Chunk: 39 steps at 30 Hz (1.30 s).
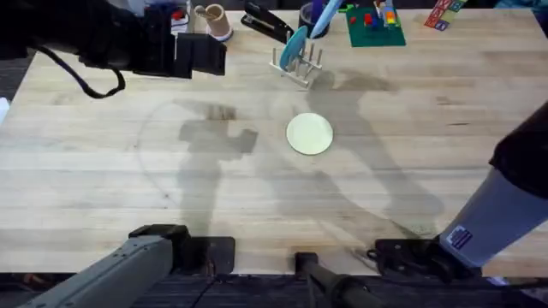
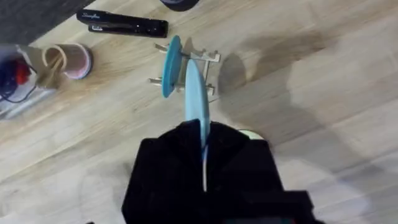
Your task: Pick up the plates from the table one by one and place each into a slot on the dish rack.
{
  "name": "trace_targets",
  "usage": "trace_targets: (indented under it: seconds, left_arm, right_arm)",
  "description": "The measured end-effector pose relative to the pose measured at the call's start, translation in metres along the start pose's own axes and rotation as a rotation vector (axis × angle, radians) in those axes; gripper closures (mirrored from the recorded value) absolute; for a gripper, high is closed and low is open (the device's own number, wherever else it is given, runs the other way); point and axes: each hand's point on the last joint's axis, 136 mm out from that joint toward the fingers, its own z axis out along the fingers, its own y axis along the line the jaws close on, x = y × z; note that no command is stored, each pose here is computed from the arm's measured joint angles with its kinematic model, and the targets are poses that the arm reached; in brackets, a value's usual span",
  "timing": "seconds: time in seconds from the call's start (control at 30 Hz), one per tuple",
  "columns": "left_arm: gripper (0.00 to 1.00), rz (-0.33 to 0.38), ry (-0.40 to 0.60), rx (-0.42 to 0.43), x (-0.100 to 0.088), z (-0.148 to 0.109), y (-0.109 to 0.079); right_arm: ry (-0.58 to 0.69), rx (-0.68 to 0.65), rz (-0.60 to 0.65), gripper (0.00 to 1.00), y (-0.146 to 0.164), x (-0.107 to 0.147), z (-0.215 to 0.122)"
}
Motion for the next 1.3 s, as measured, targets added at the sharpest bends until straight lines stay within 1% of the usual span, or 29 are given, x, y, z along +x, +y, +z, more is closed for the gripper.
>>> trace_targets:
  seconds: [0.53,0.9,1.17,1.3]
  left_arm:
    - [0.006,0.0,0.0,0.0,0.0,0.0,0.0]
    - [0.006,0.0,0.0,0.0,0.0,0.0,0.0]
    - [0.007,0.0,0.0,0.0,0.0,0.0,0.0]
    - [0.008,0.0,0.0,0.0,0.0,0.0,0.0]
  right_arm:
    - [0.015,0.014,0.097,0.97,-0.004,0.003,-0.001]
    - [0.015,0.016,0.108,0.97,-0.003,0.004,0.001]
    - [0.033,0.051,0.096,0.97,0.0,0.009,0.019]
    - [0.035,0.056,0.094,0.97,0.001,0.01,0.022]
